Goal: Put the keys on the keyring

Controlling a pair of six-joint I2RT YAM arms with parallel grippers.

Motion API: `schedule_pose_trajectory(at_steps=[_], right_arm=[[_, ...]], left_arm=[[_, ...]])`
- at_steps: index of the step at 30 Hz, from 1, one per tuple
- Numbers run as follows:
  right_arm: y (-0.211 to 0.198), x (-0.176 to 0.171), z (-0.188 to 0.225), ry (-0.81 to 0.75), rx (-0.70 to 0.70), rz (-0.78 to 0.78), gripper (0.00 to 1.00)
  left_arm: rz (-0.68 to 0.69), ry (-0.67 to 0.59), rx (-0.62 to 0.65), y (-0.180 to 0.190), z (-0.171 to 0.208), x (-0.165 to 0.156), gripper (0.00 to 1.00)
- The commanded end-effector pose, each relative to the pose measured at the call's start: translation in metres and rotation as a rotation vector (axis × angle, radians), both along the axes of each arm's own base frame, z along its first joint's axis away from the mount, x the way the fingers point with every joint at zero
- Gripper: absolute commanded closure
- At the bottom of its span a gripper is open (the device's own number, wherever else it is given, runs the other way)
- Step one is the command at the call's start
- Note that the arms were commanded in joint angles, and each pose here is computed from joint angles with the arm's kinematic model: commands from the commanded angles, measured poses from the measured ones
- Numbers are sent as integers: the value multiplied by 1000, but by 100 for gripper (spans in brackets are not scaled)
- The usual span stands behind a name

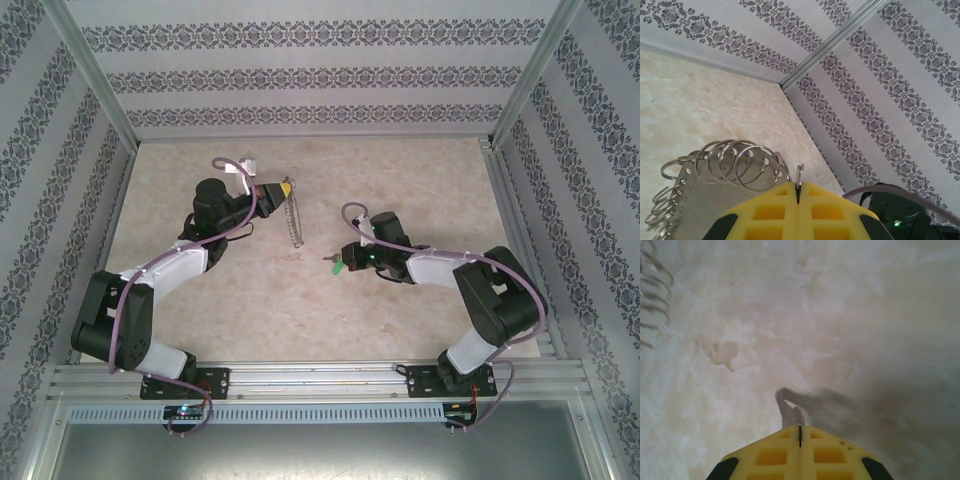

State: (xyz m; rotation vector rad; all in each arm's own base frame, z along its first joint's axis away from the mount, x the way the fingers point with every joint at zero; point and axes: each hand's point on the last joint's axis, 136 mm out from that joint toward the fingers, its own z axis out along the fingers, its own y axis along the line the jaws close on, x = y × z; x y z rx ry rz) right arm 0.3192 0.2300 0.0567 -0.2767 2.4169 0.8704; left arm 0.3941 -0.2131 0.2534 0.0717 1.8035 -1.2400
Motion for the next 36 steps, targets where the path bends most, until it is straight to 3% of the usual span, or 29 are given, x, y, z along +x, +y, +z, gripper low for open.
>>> schedule_pose_trajectory(at_steps=[1,16,29,36], right_arm=[[-4,3,26,-52,69,-22,100],[-38,1,85,-176,174,-144,100],[-43,-11,31,-64,-85,-131,100],[-32,-9,-3,-3,-157,-114,100]], left_arm=[[-51,-76,8,-6,15,-13,100],[-173,-90,37,-25,5,-34,100],[-167,-80,56,-24,4,-39,100],[-166,-81,61,-23,5,-40,100]])
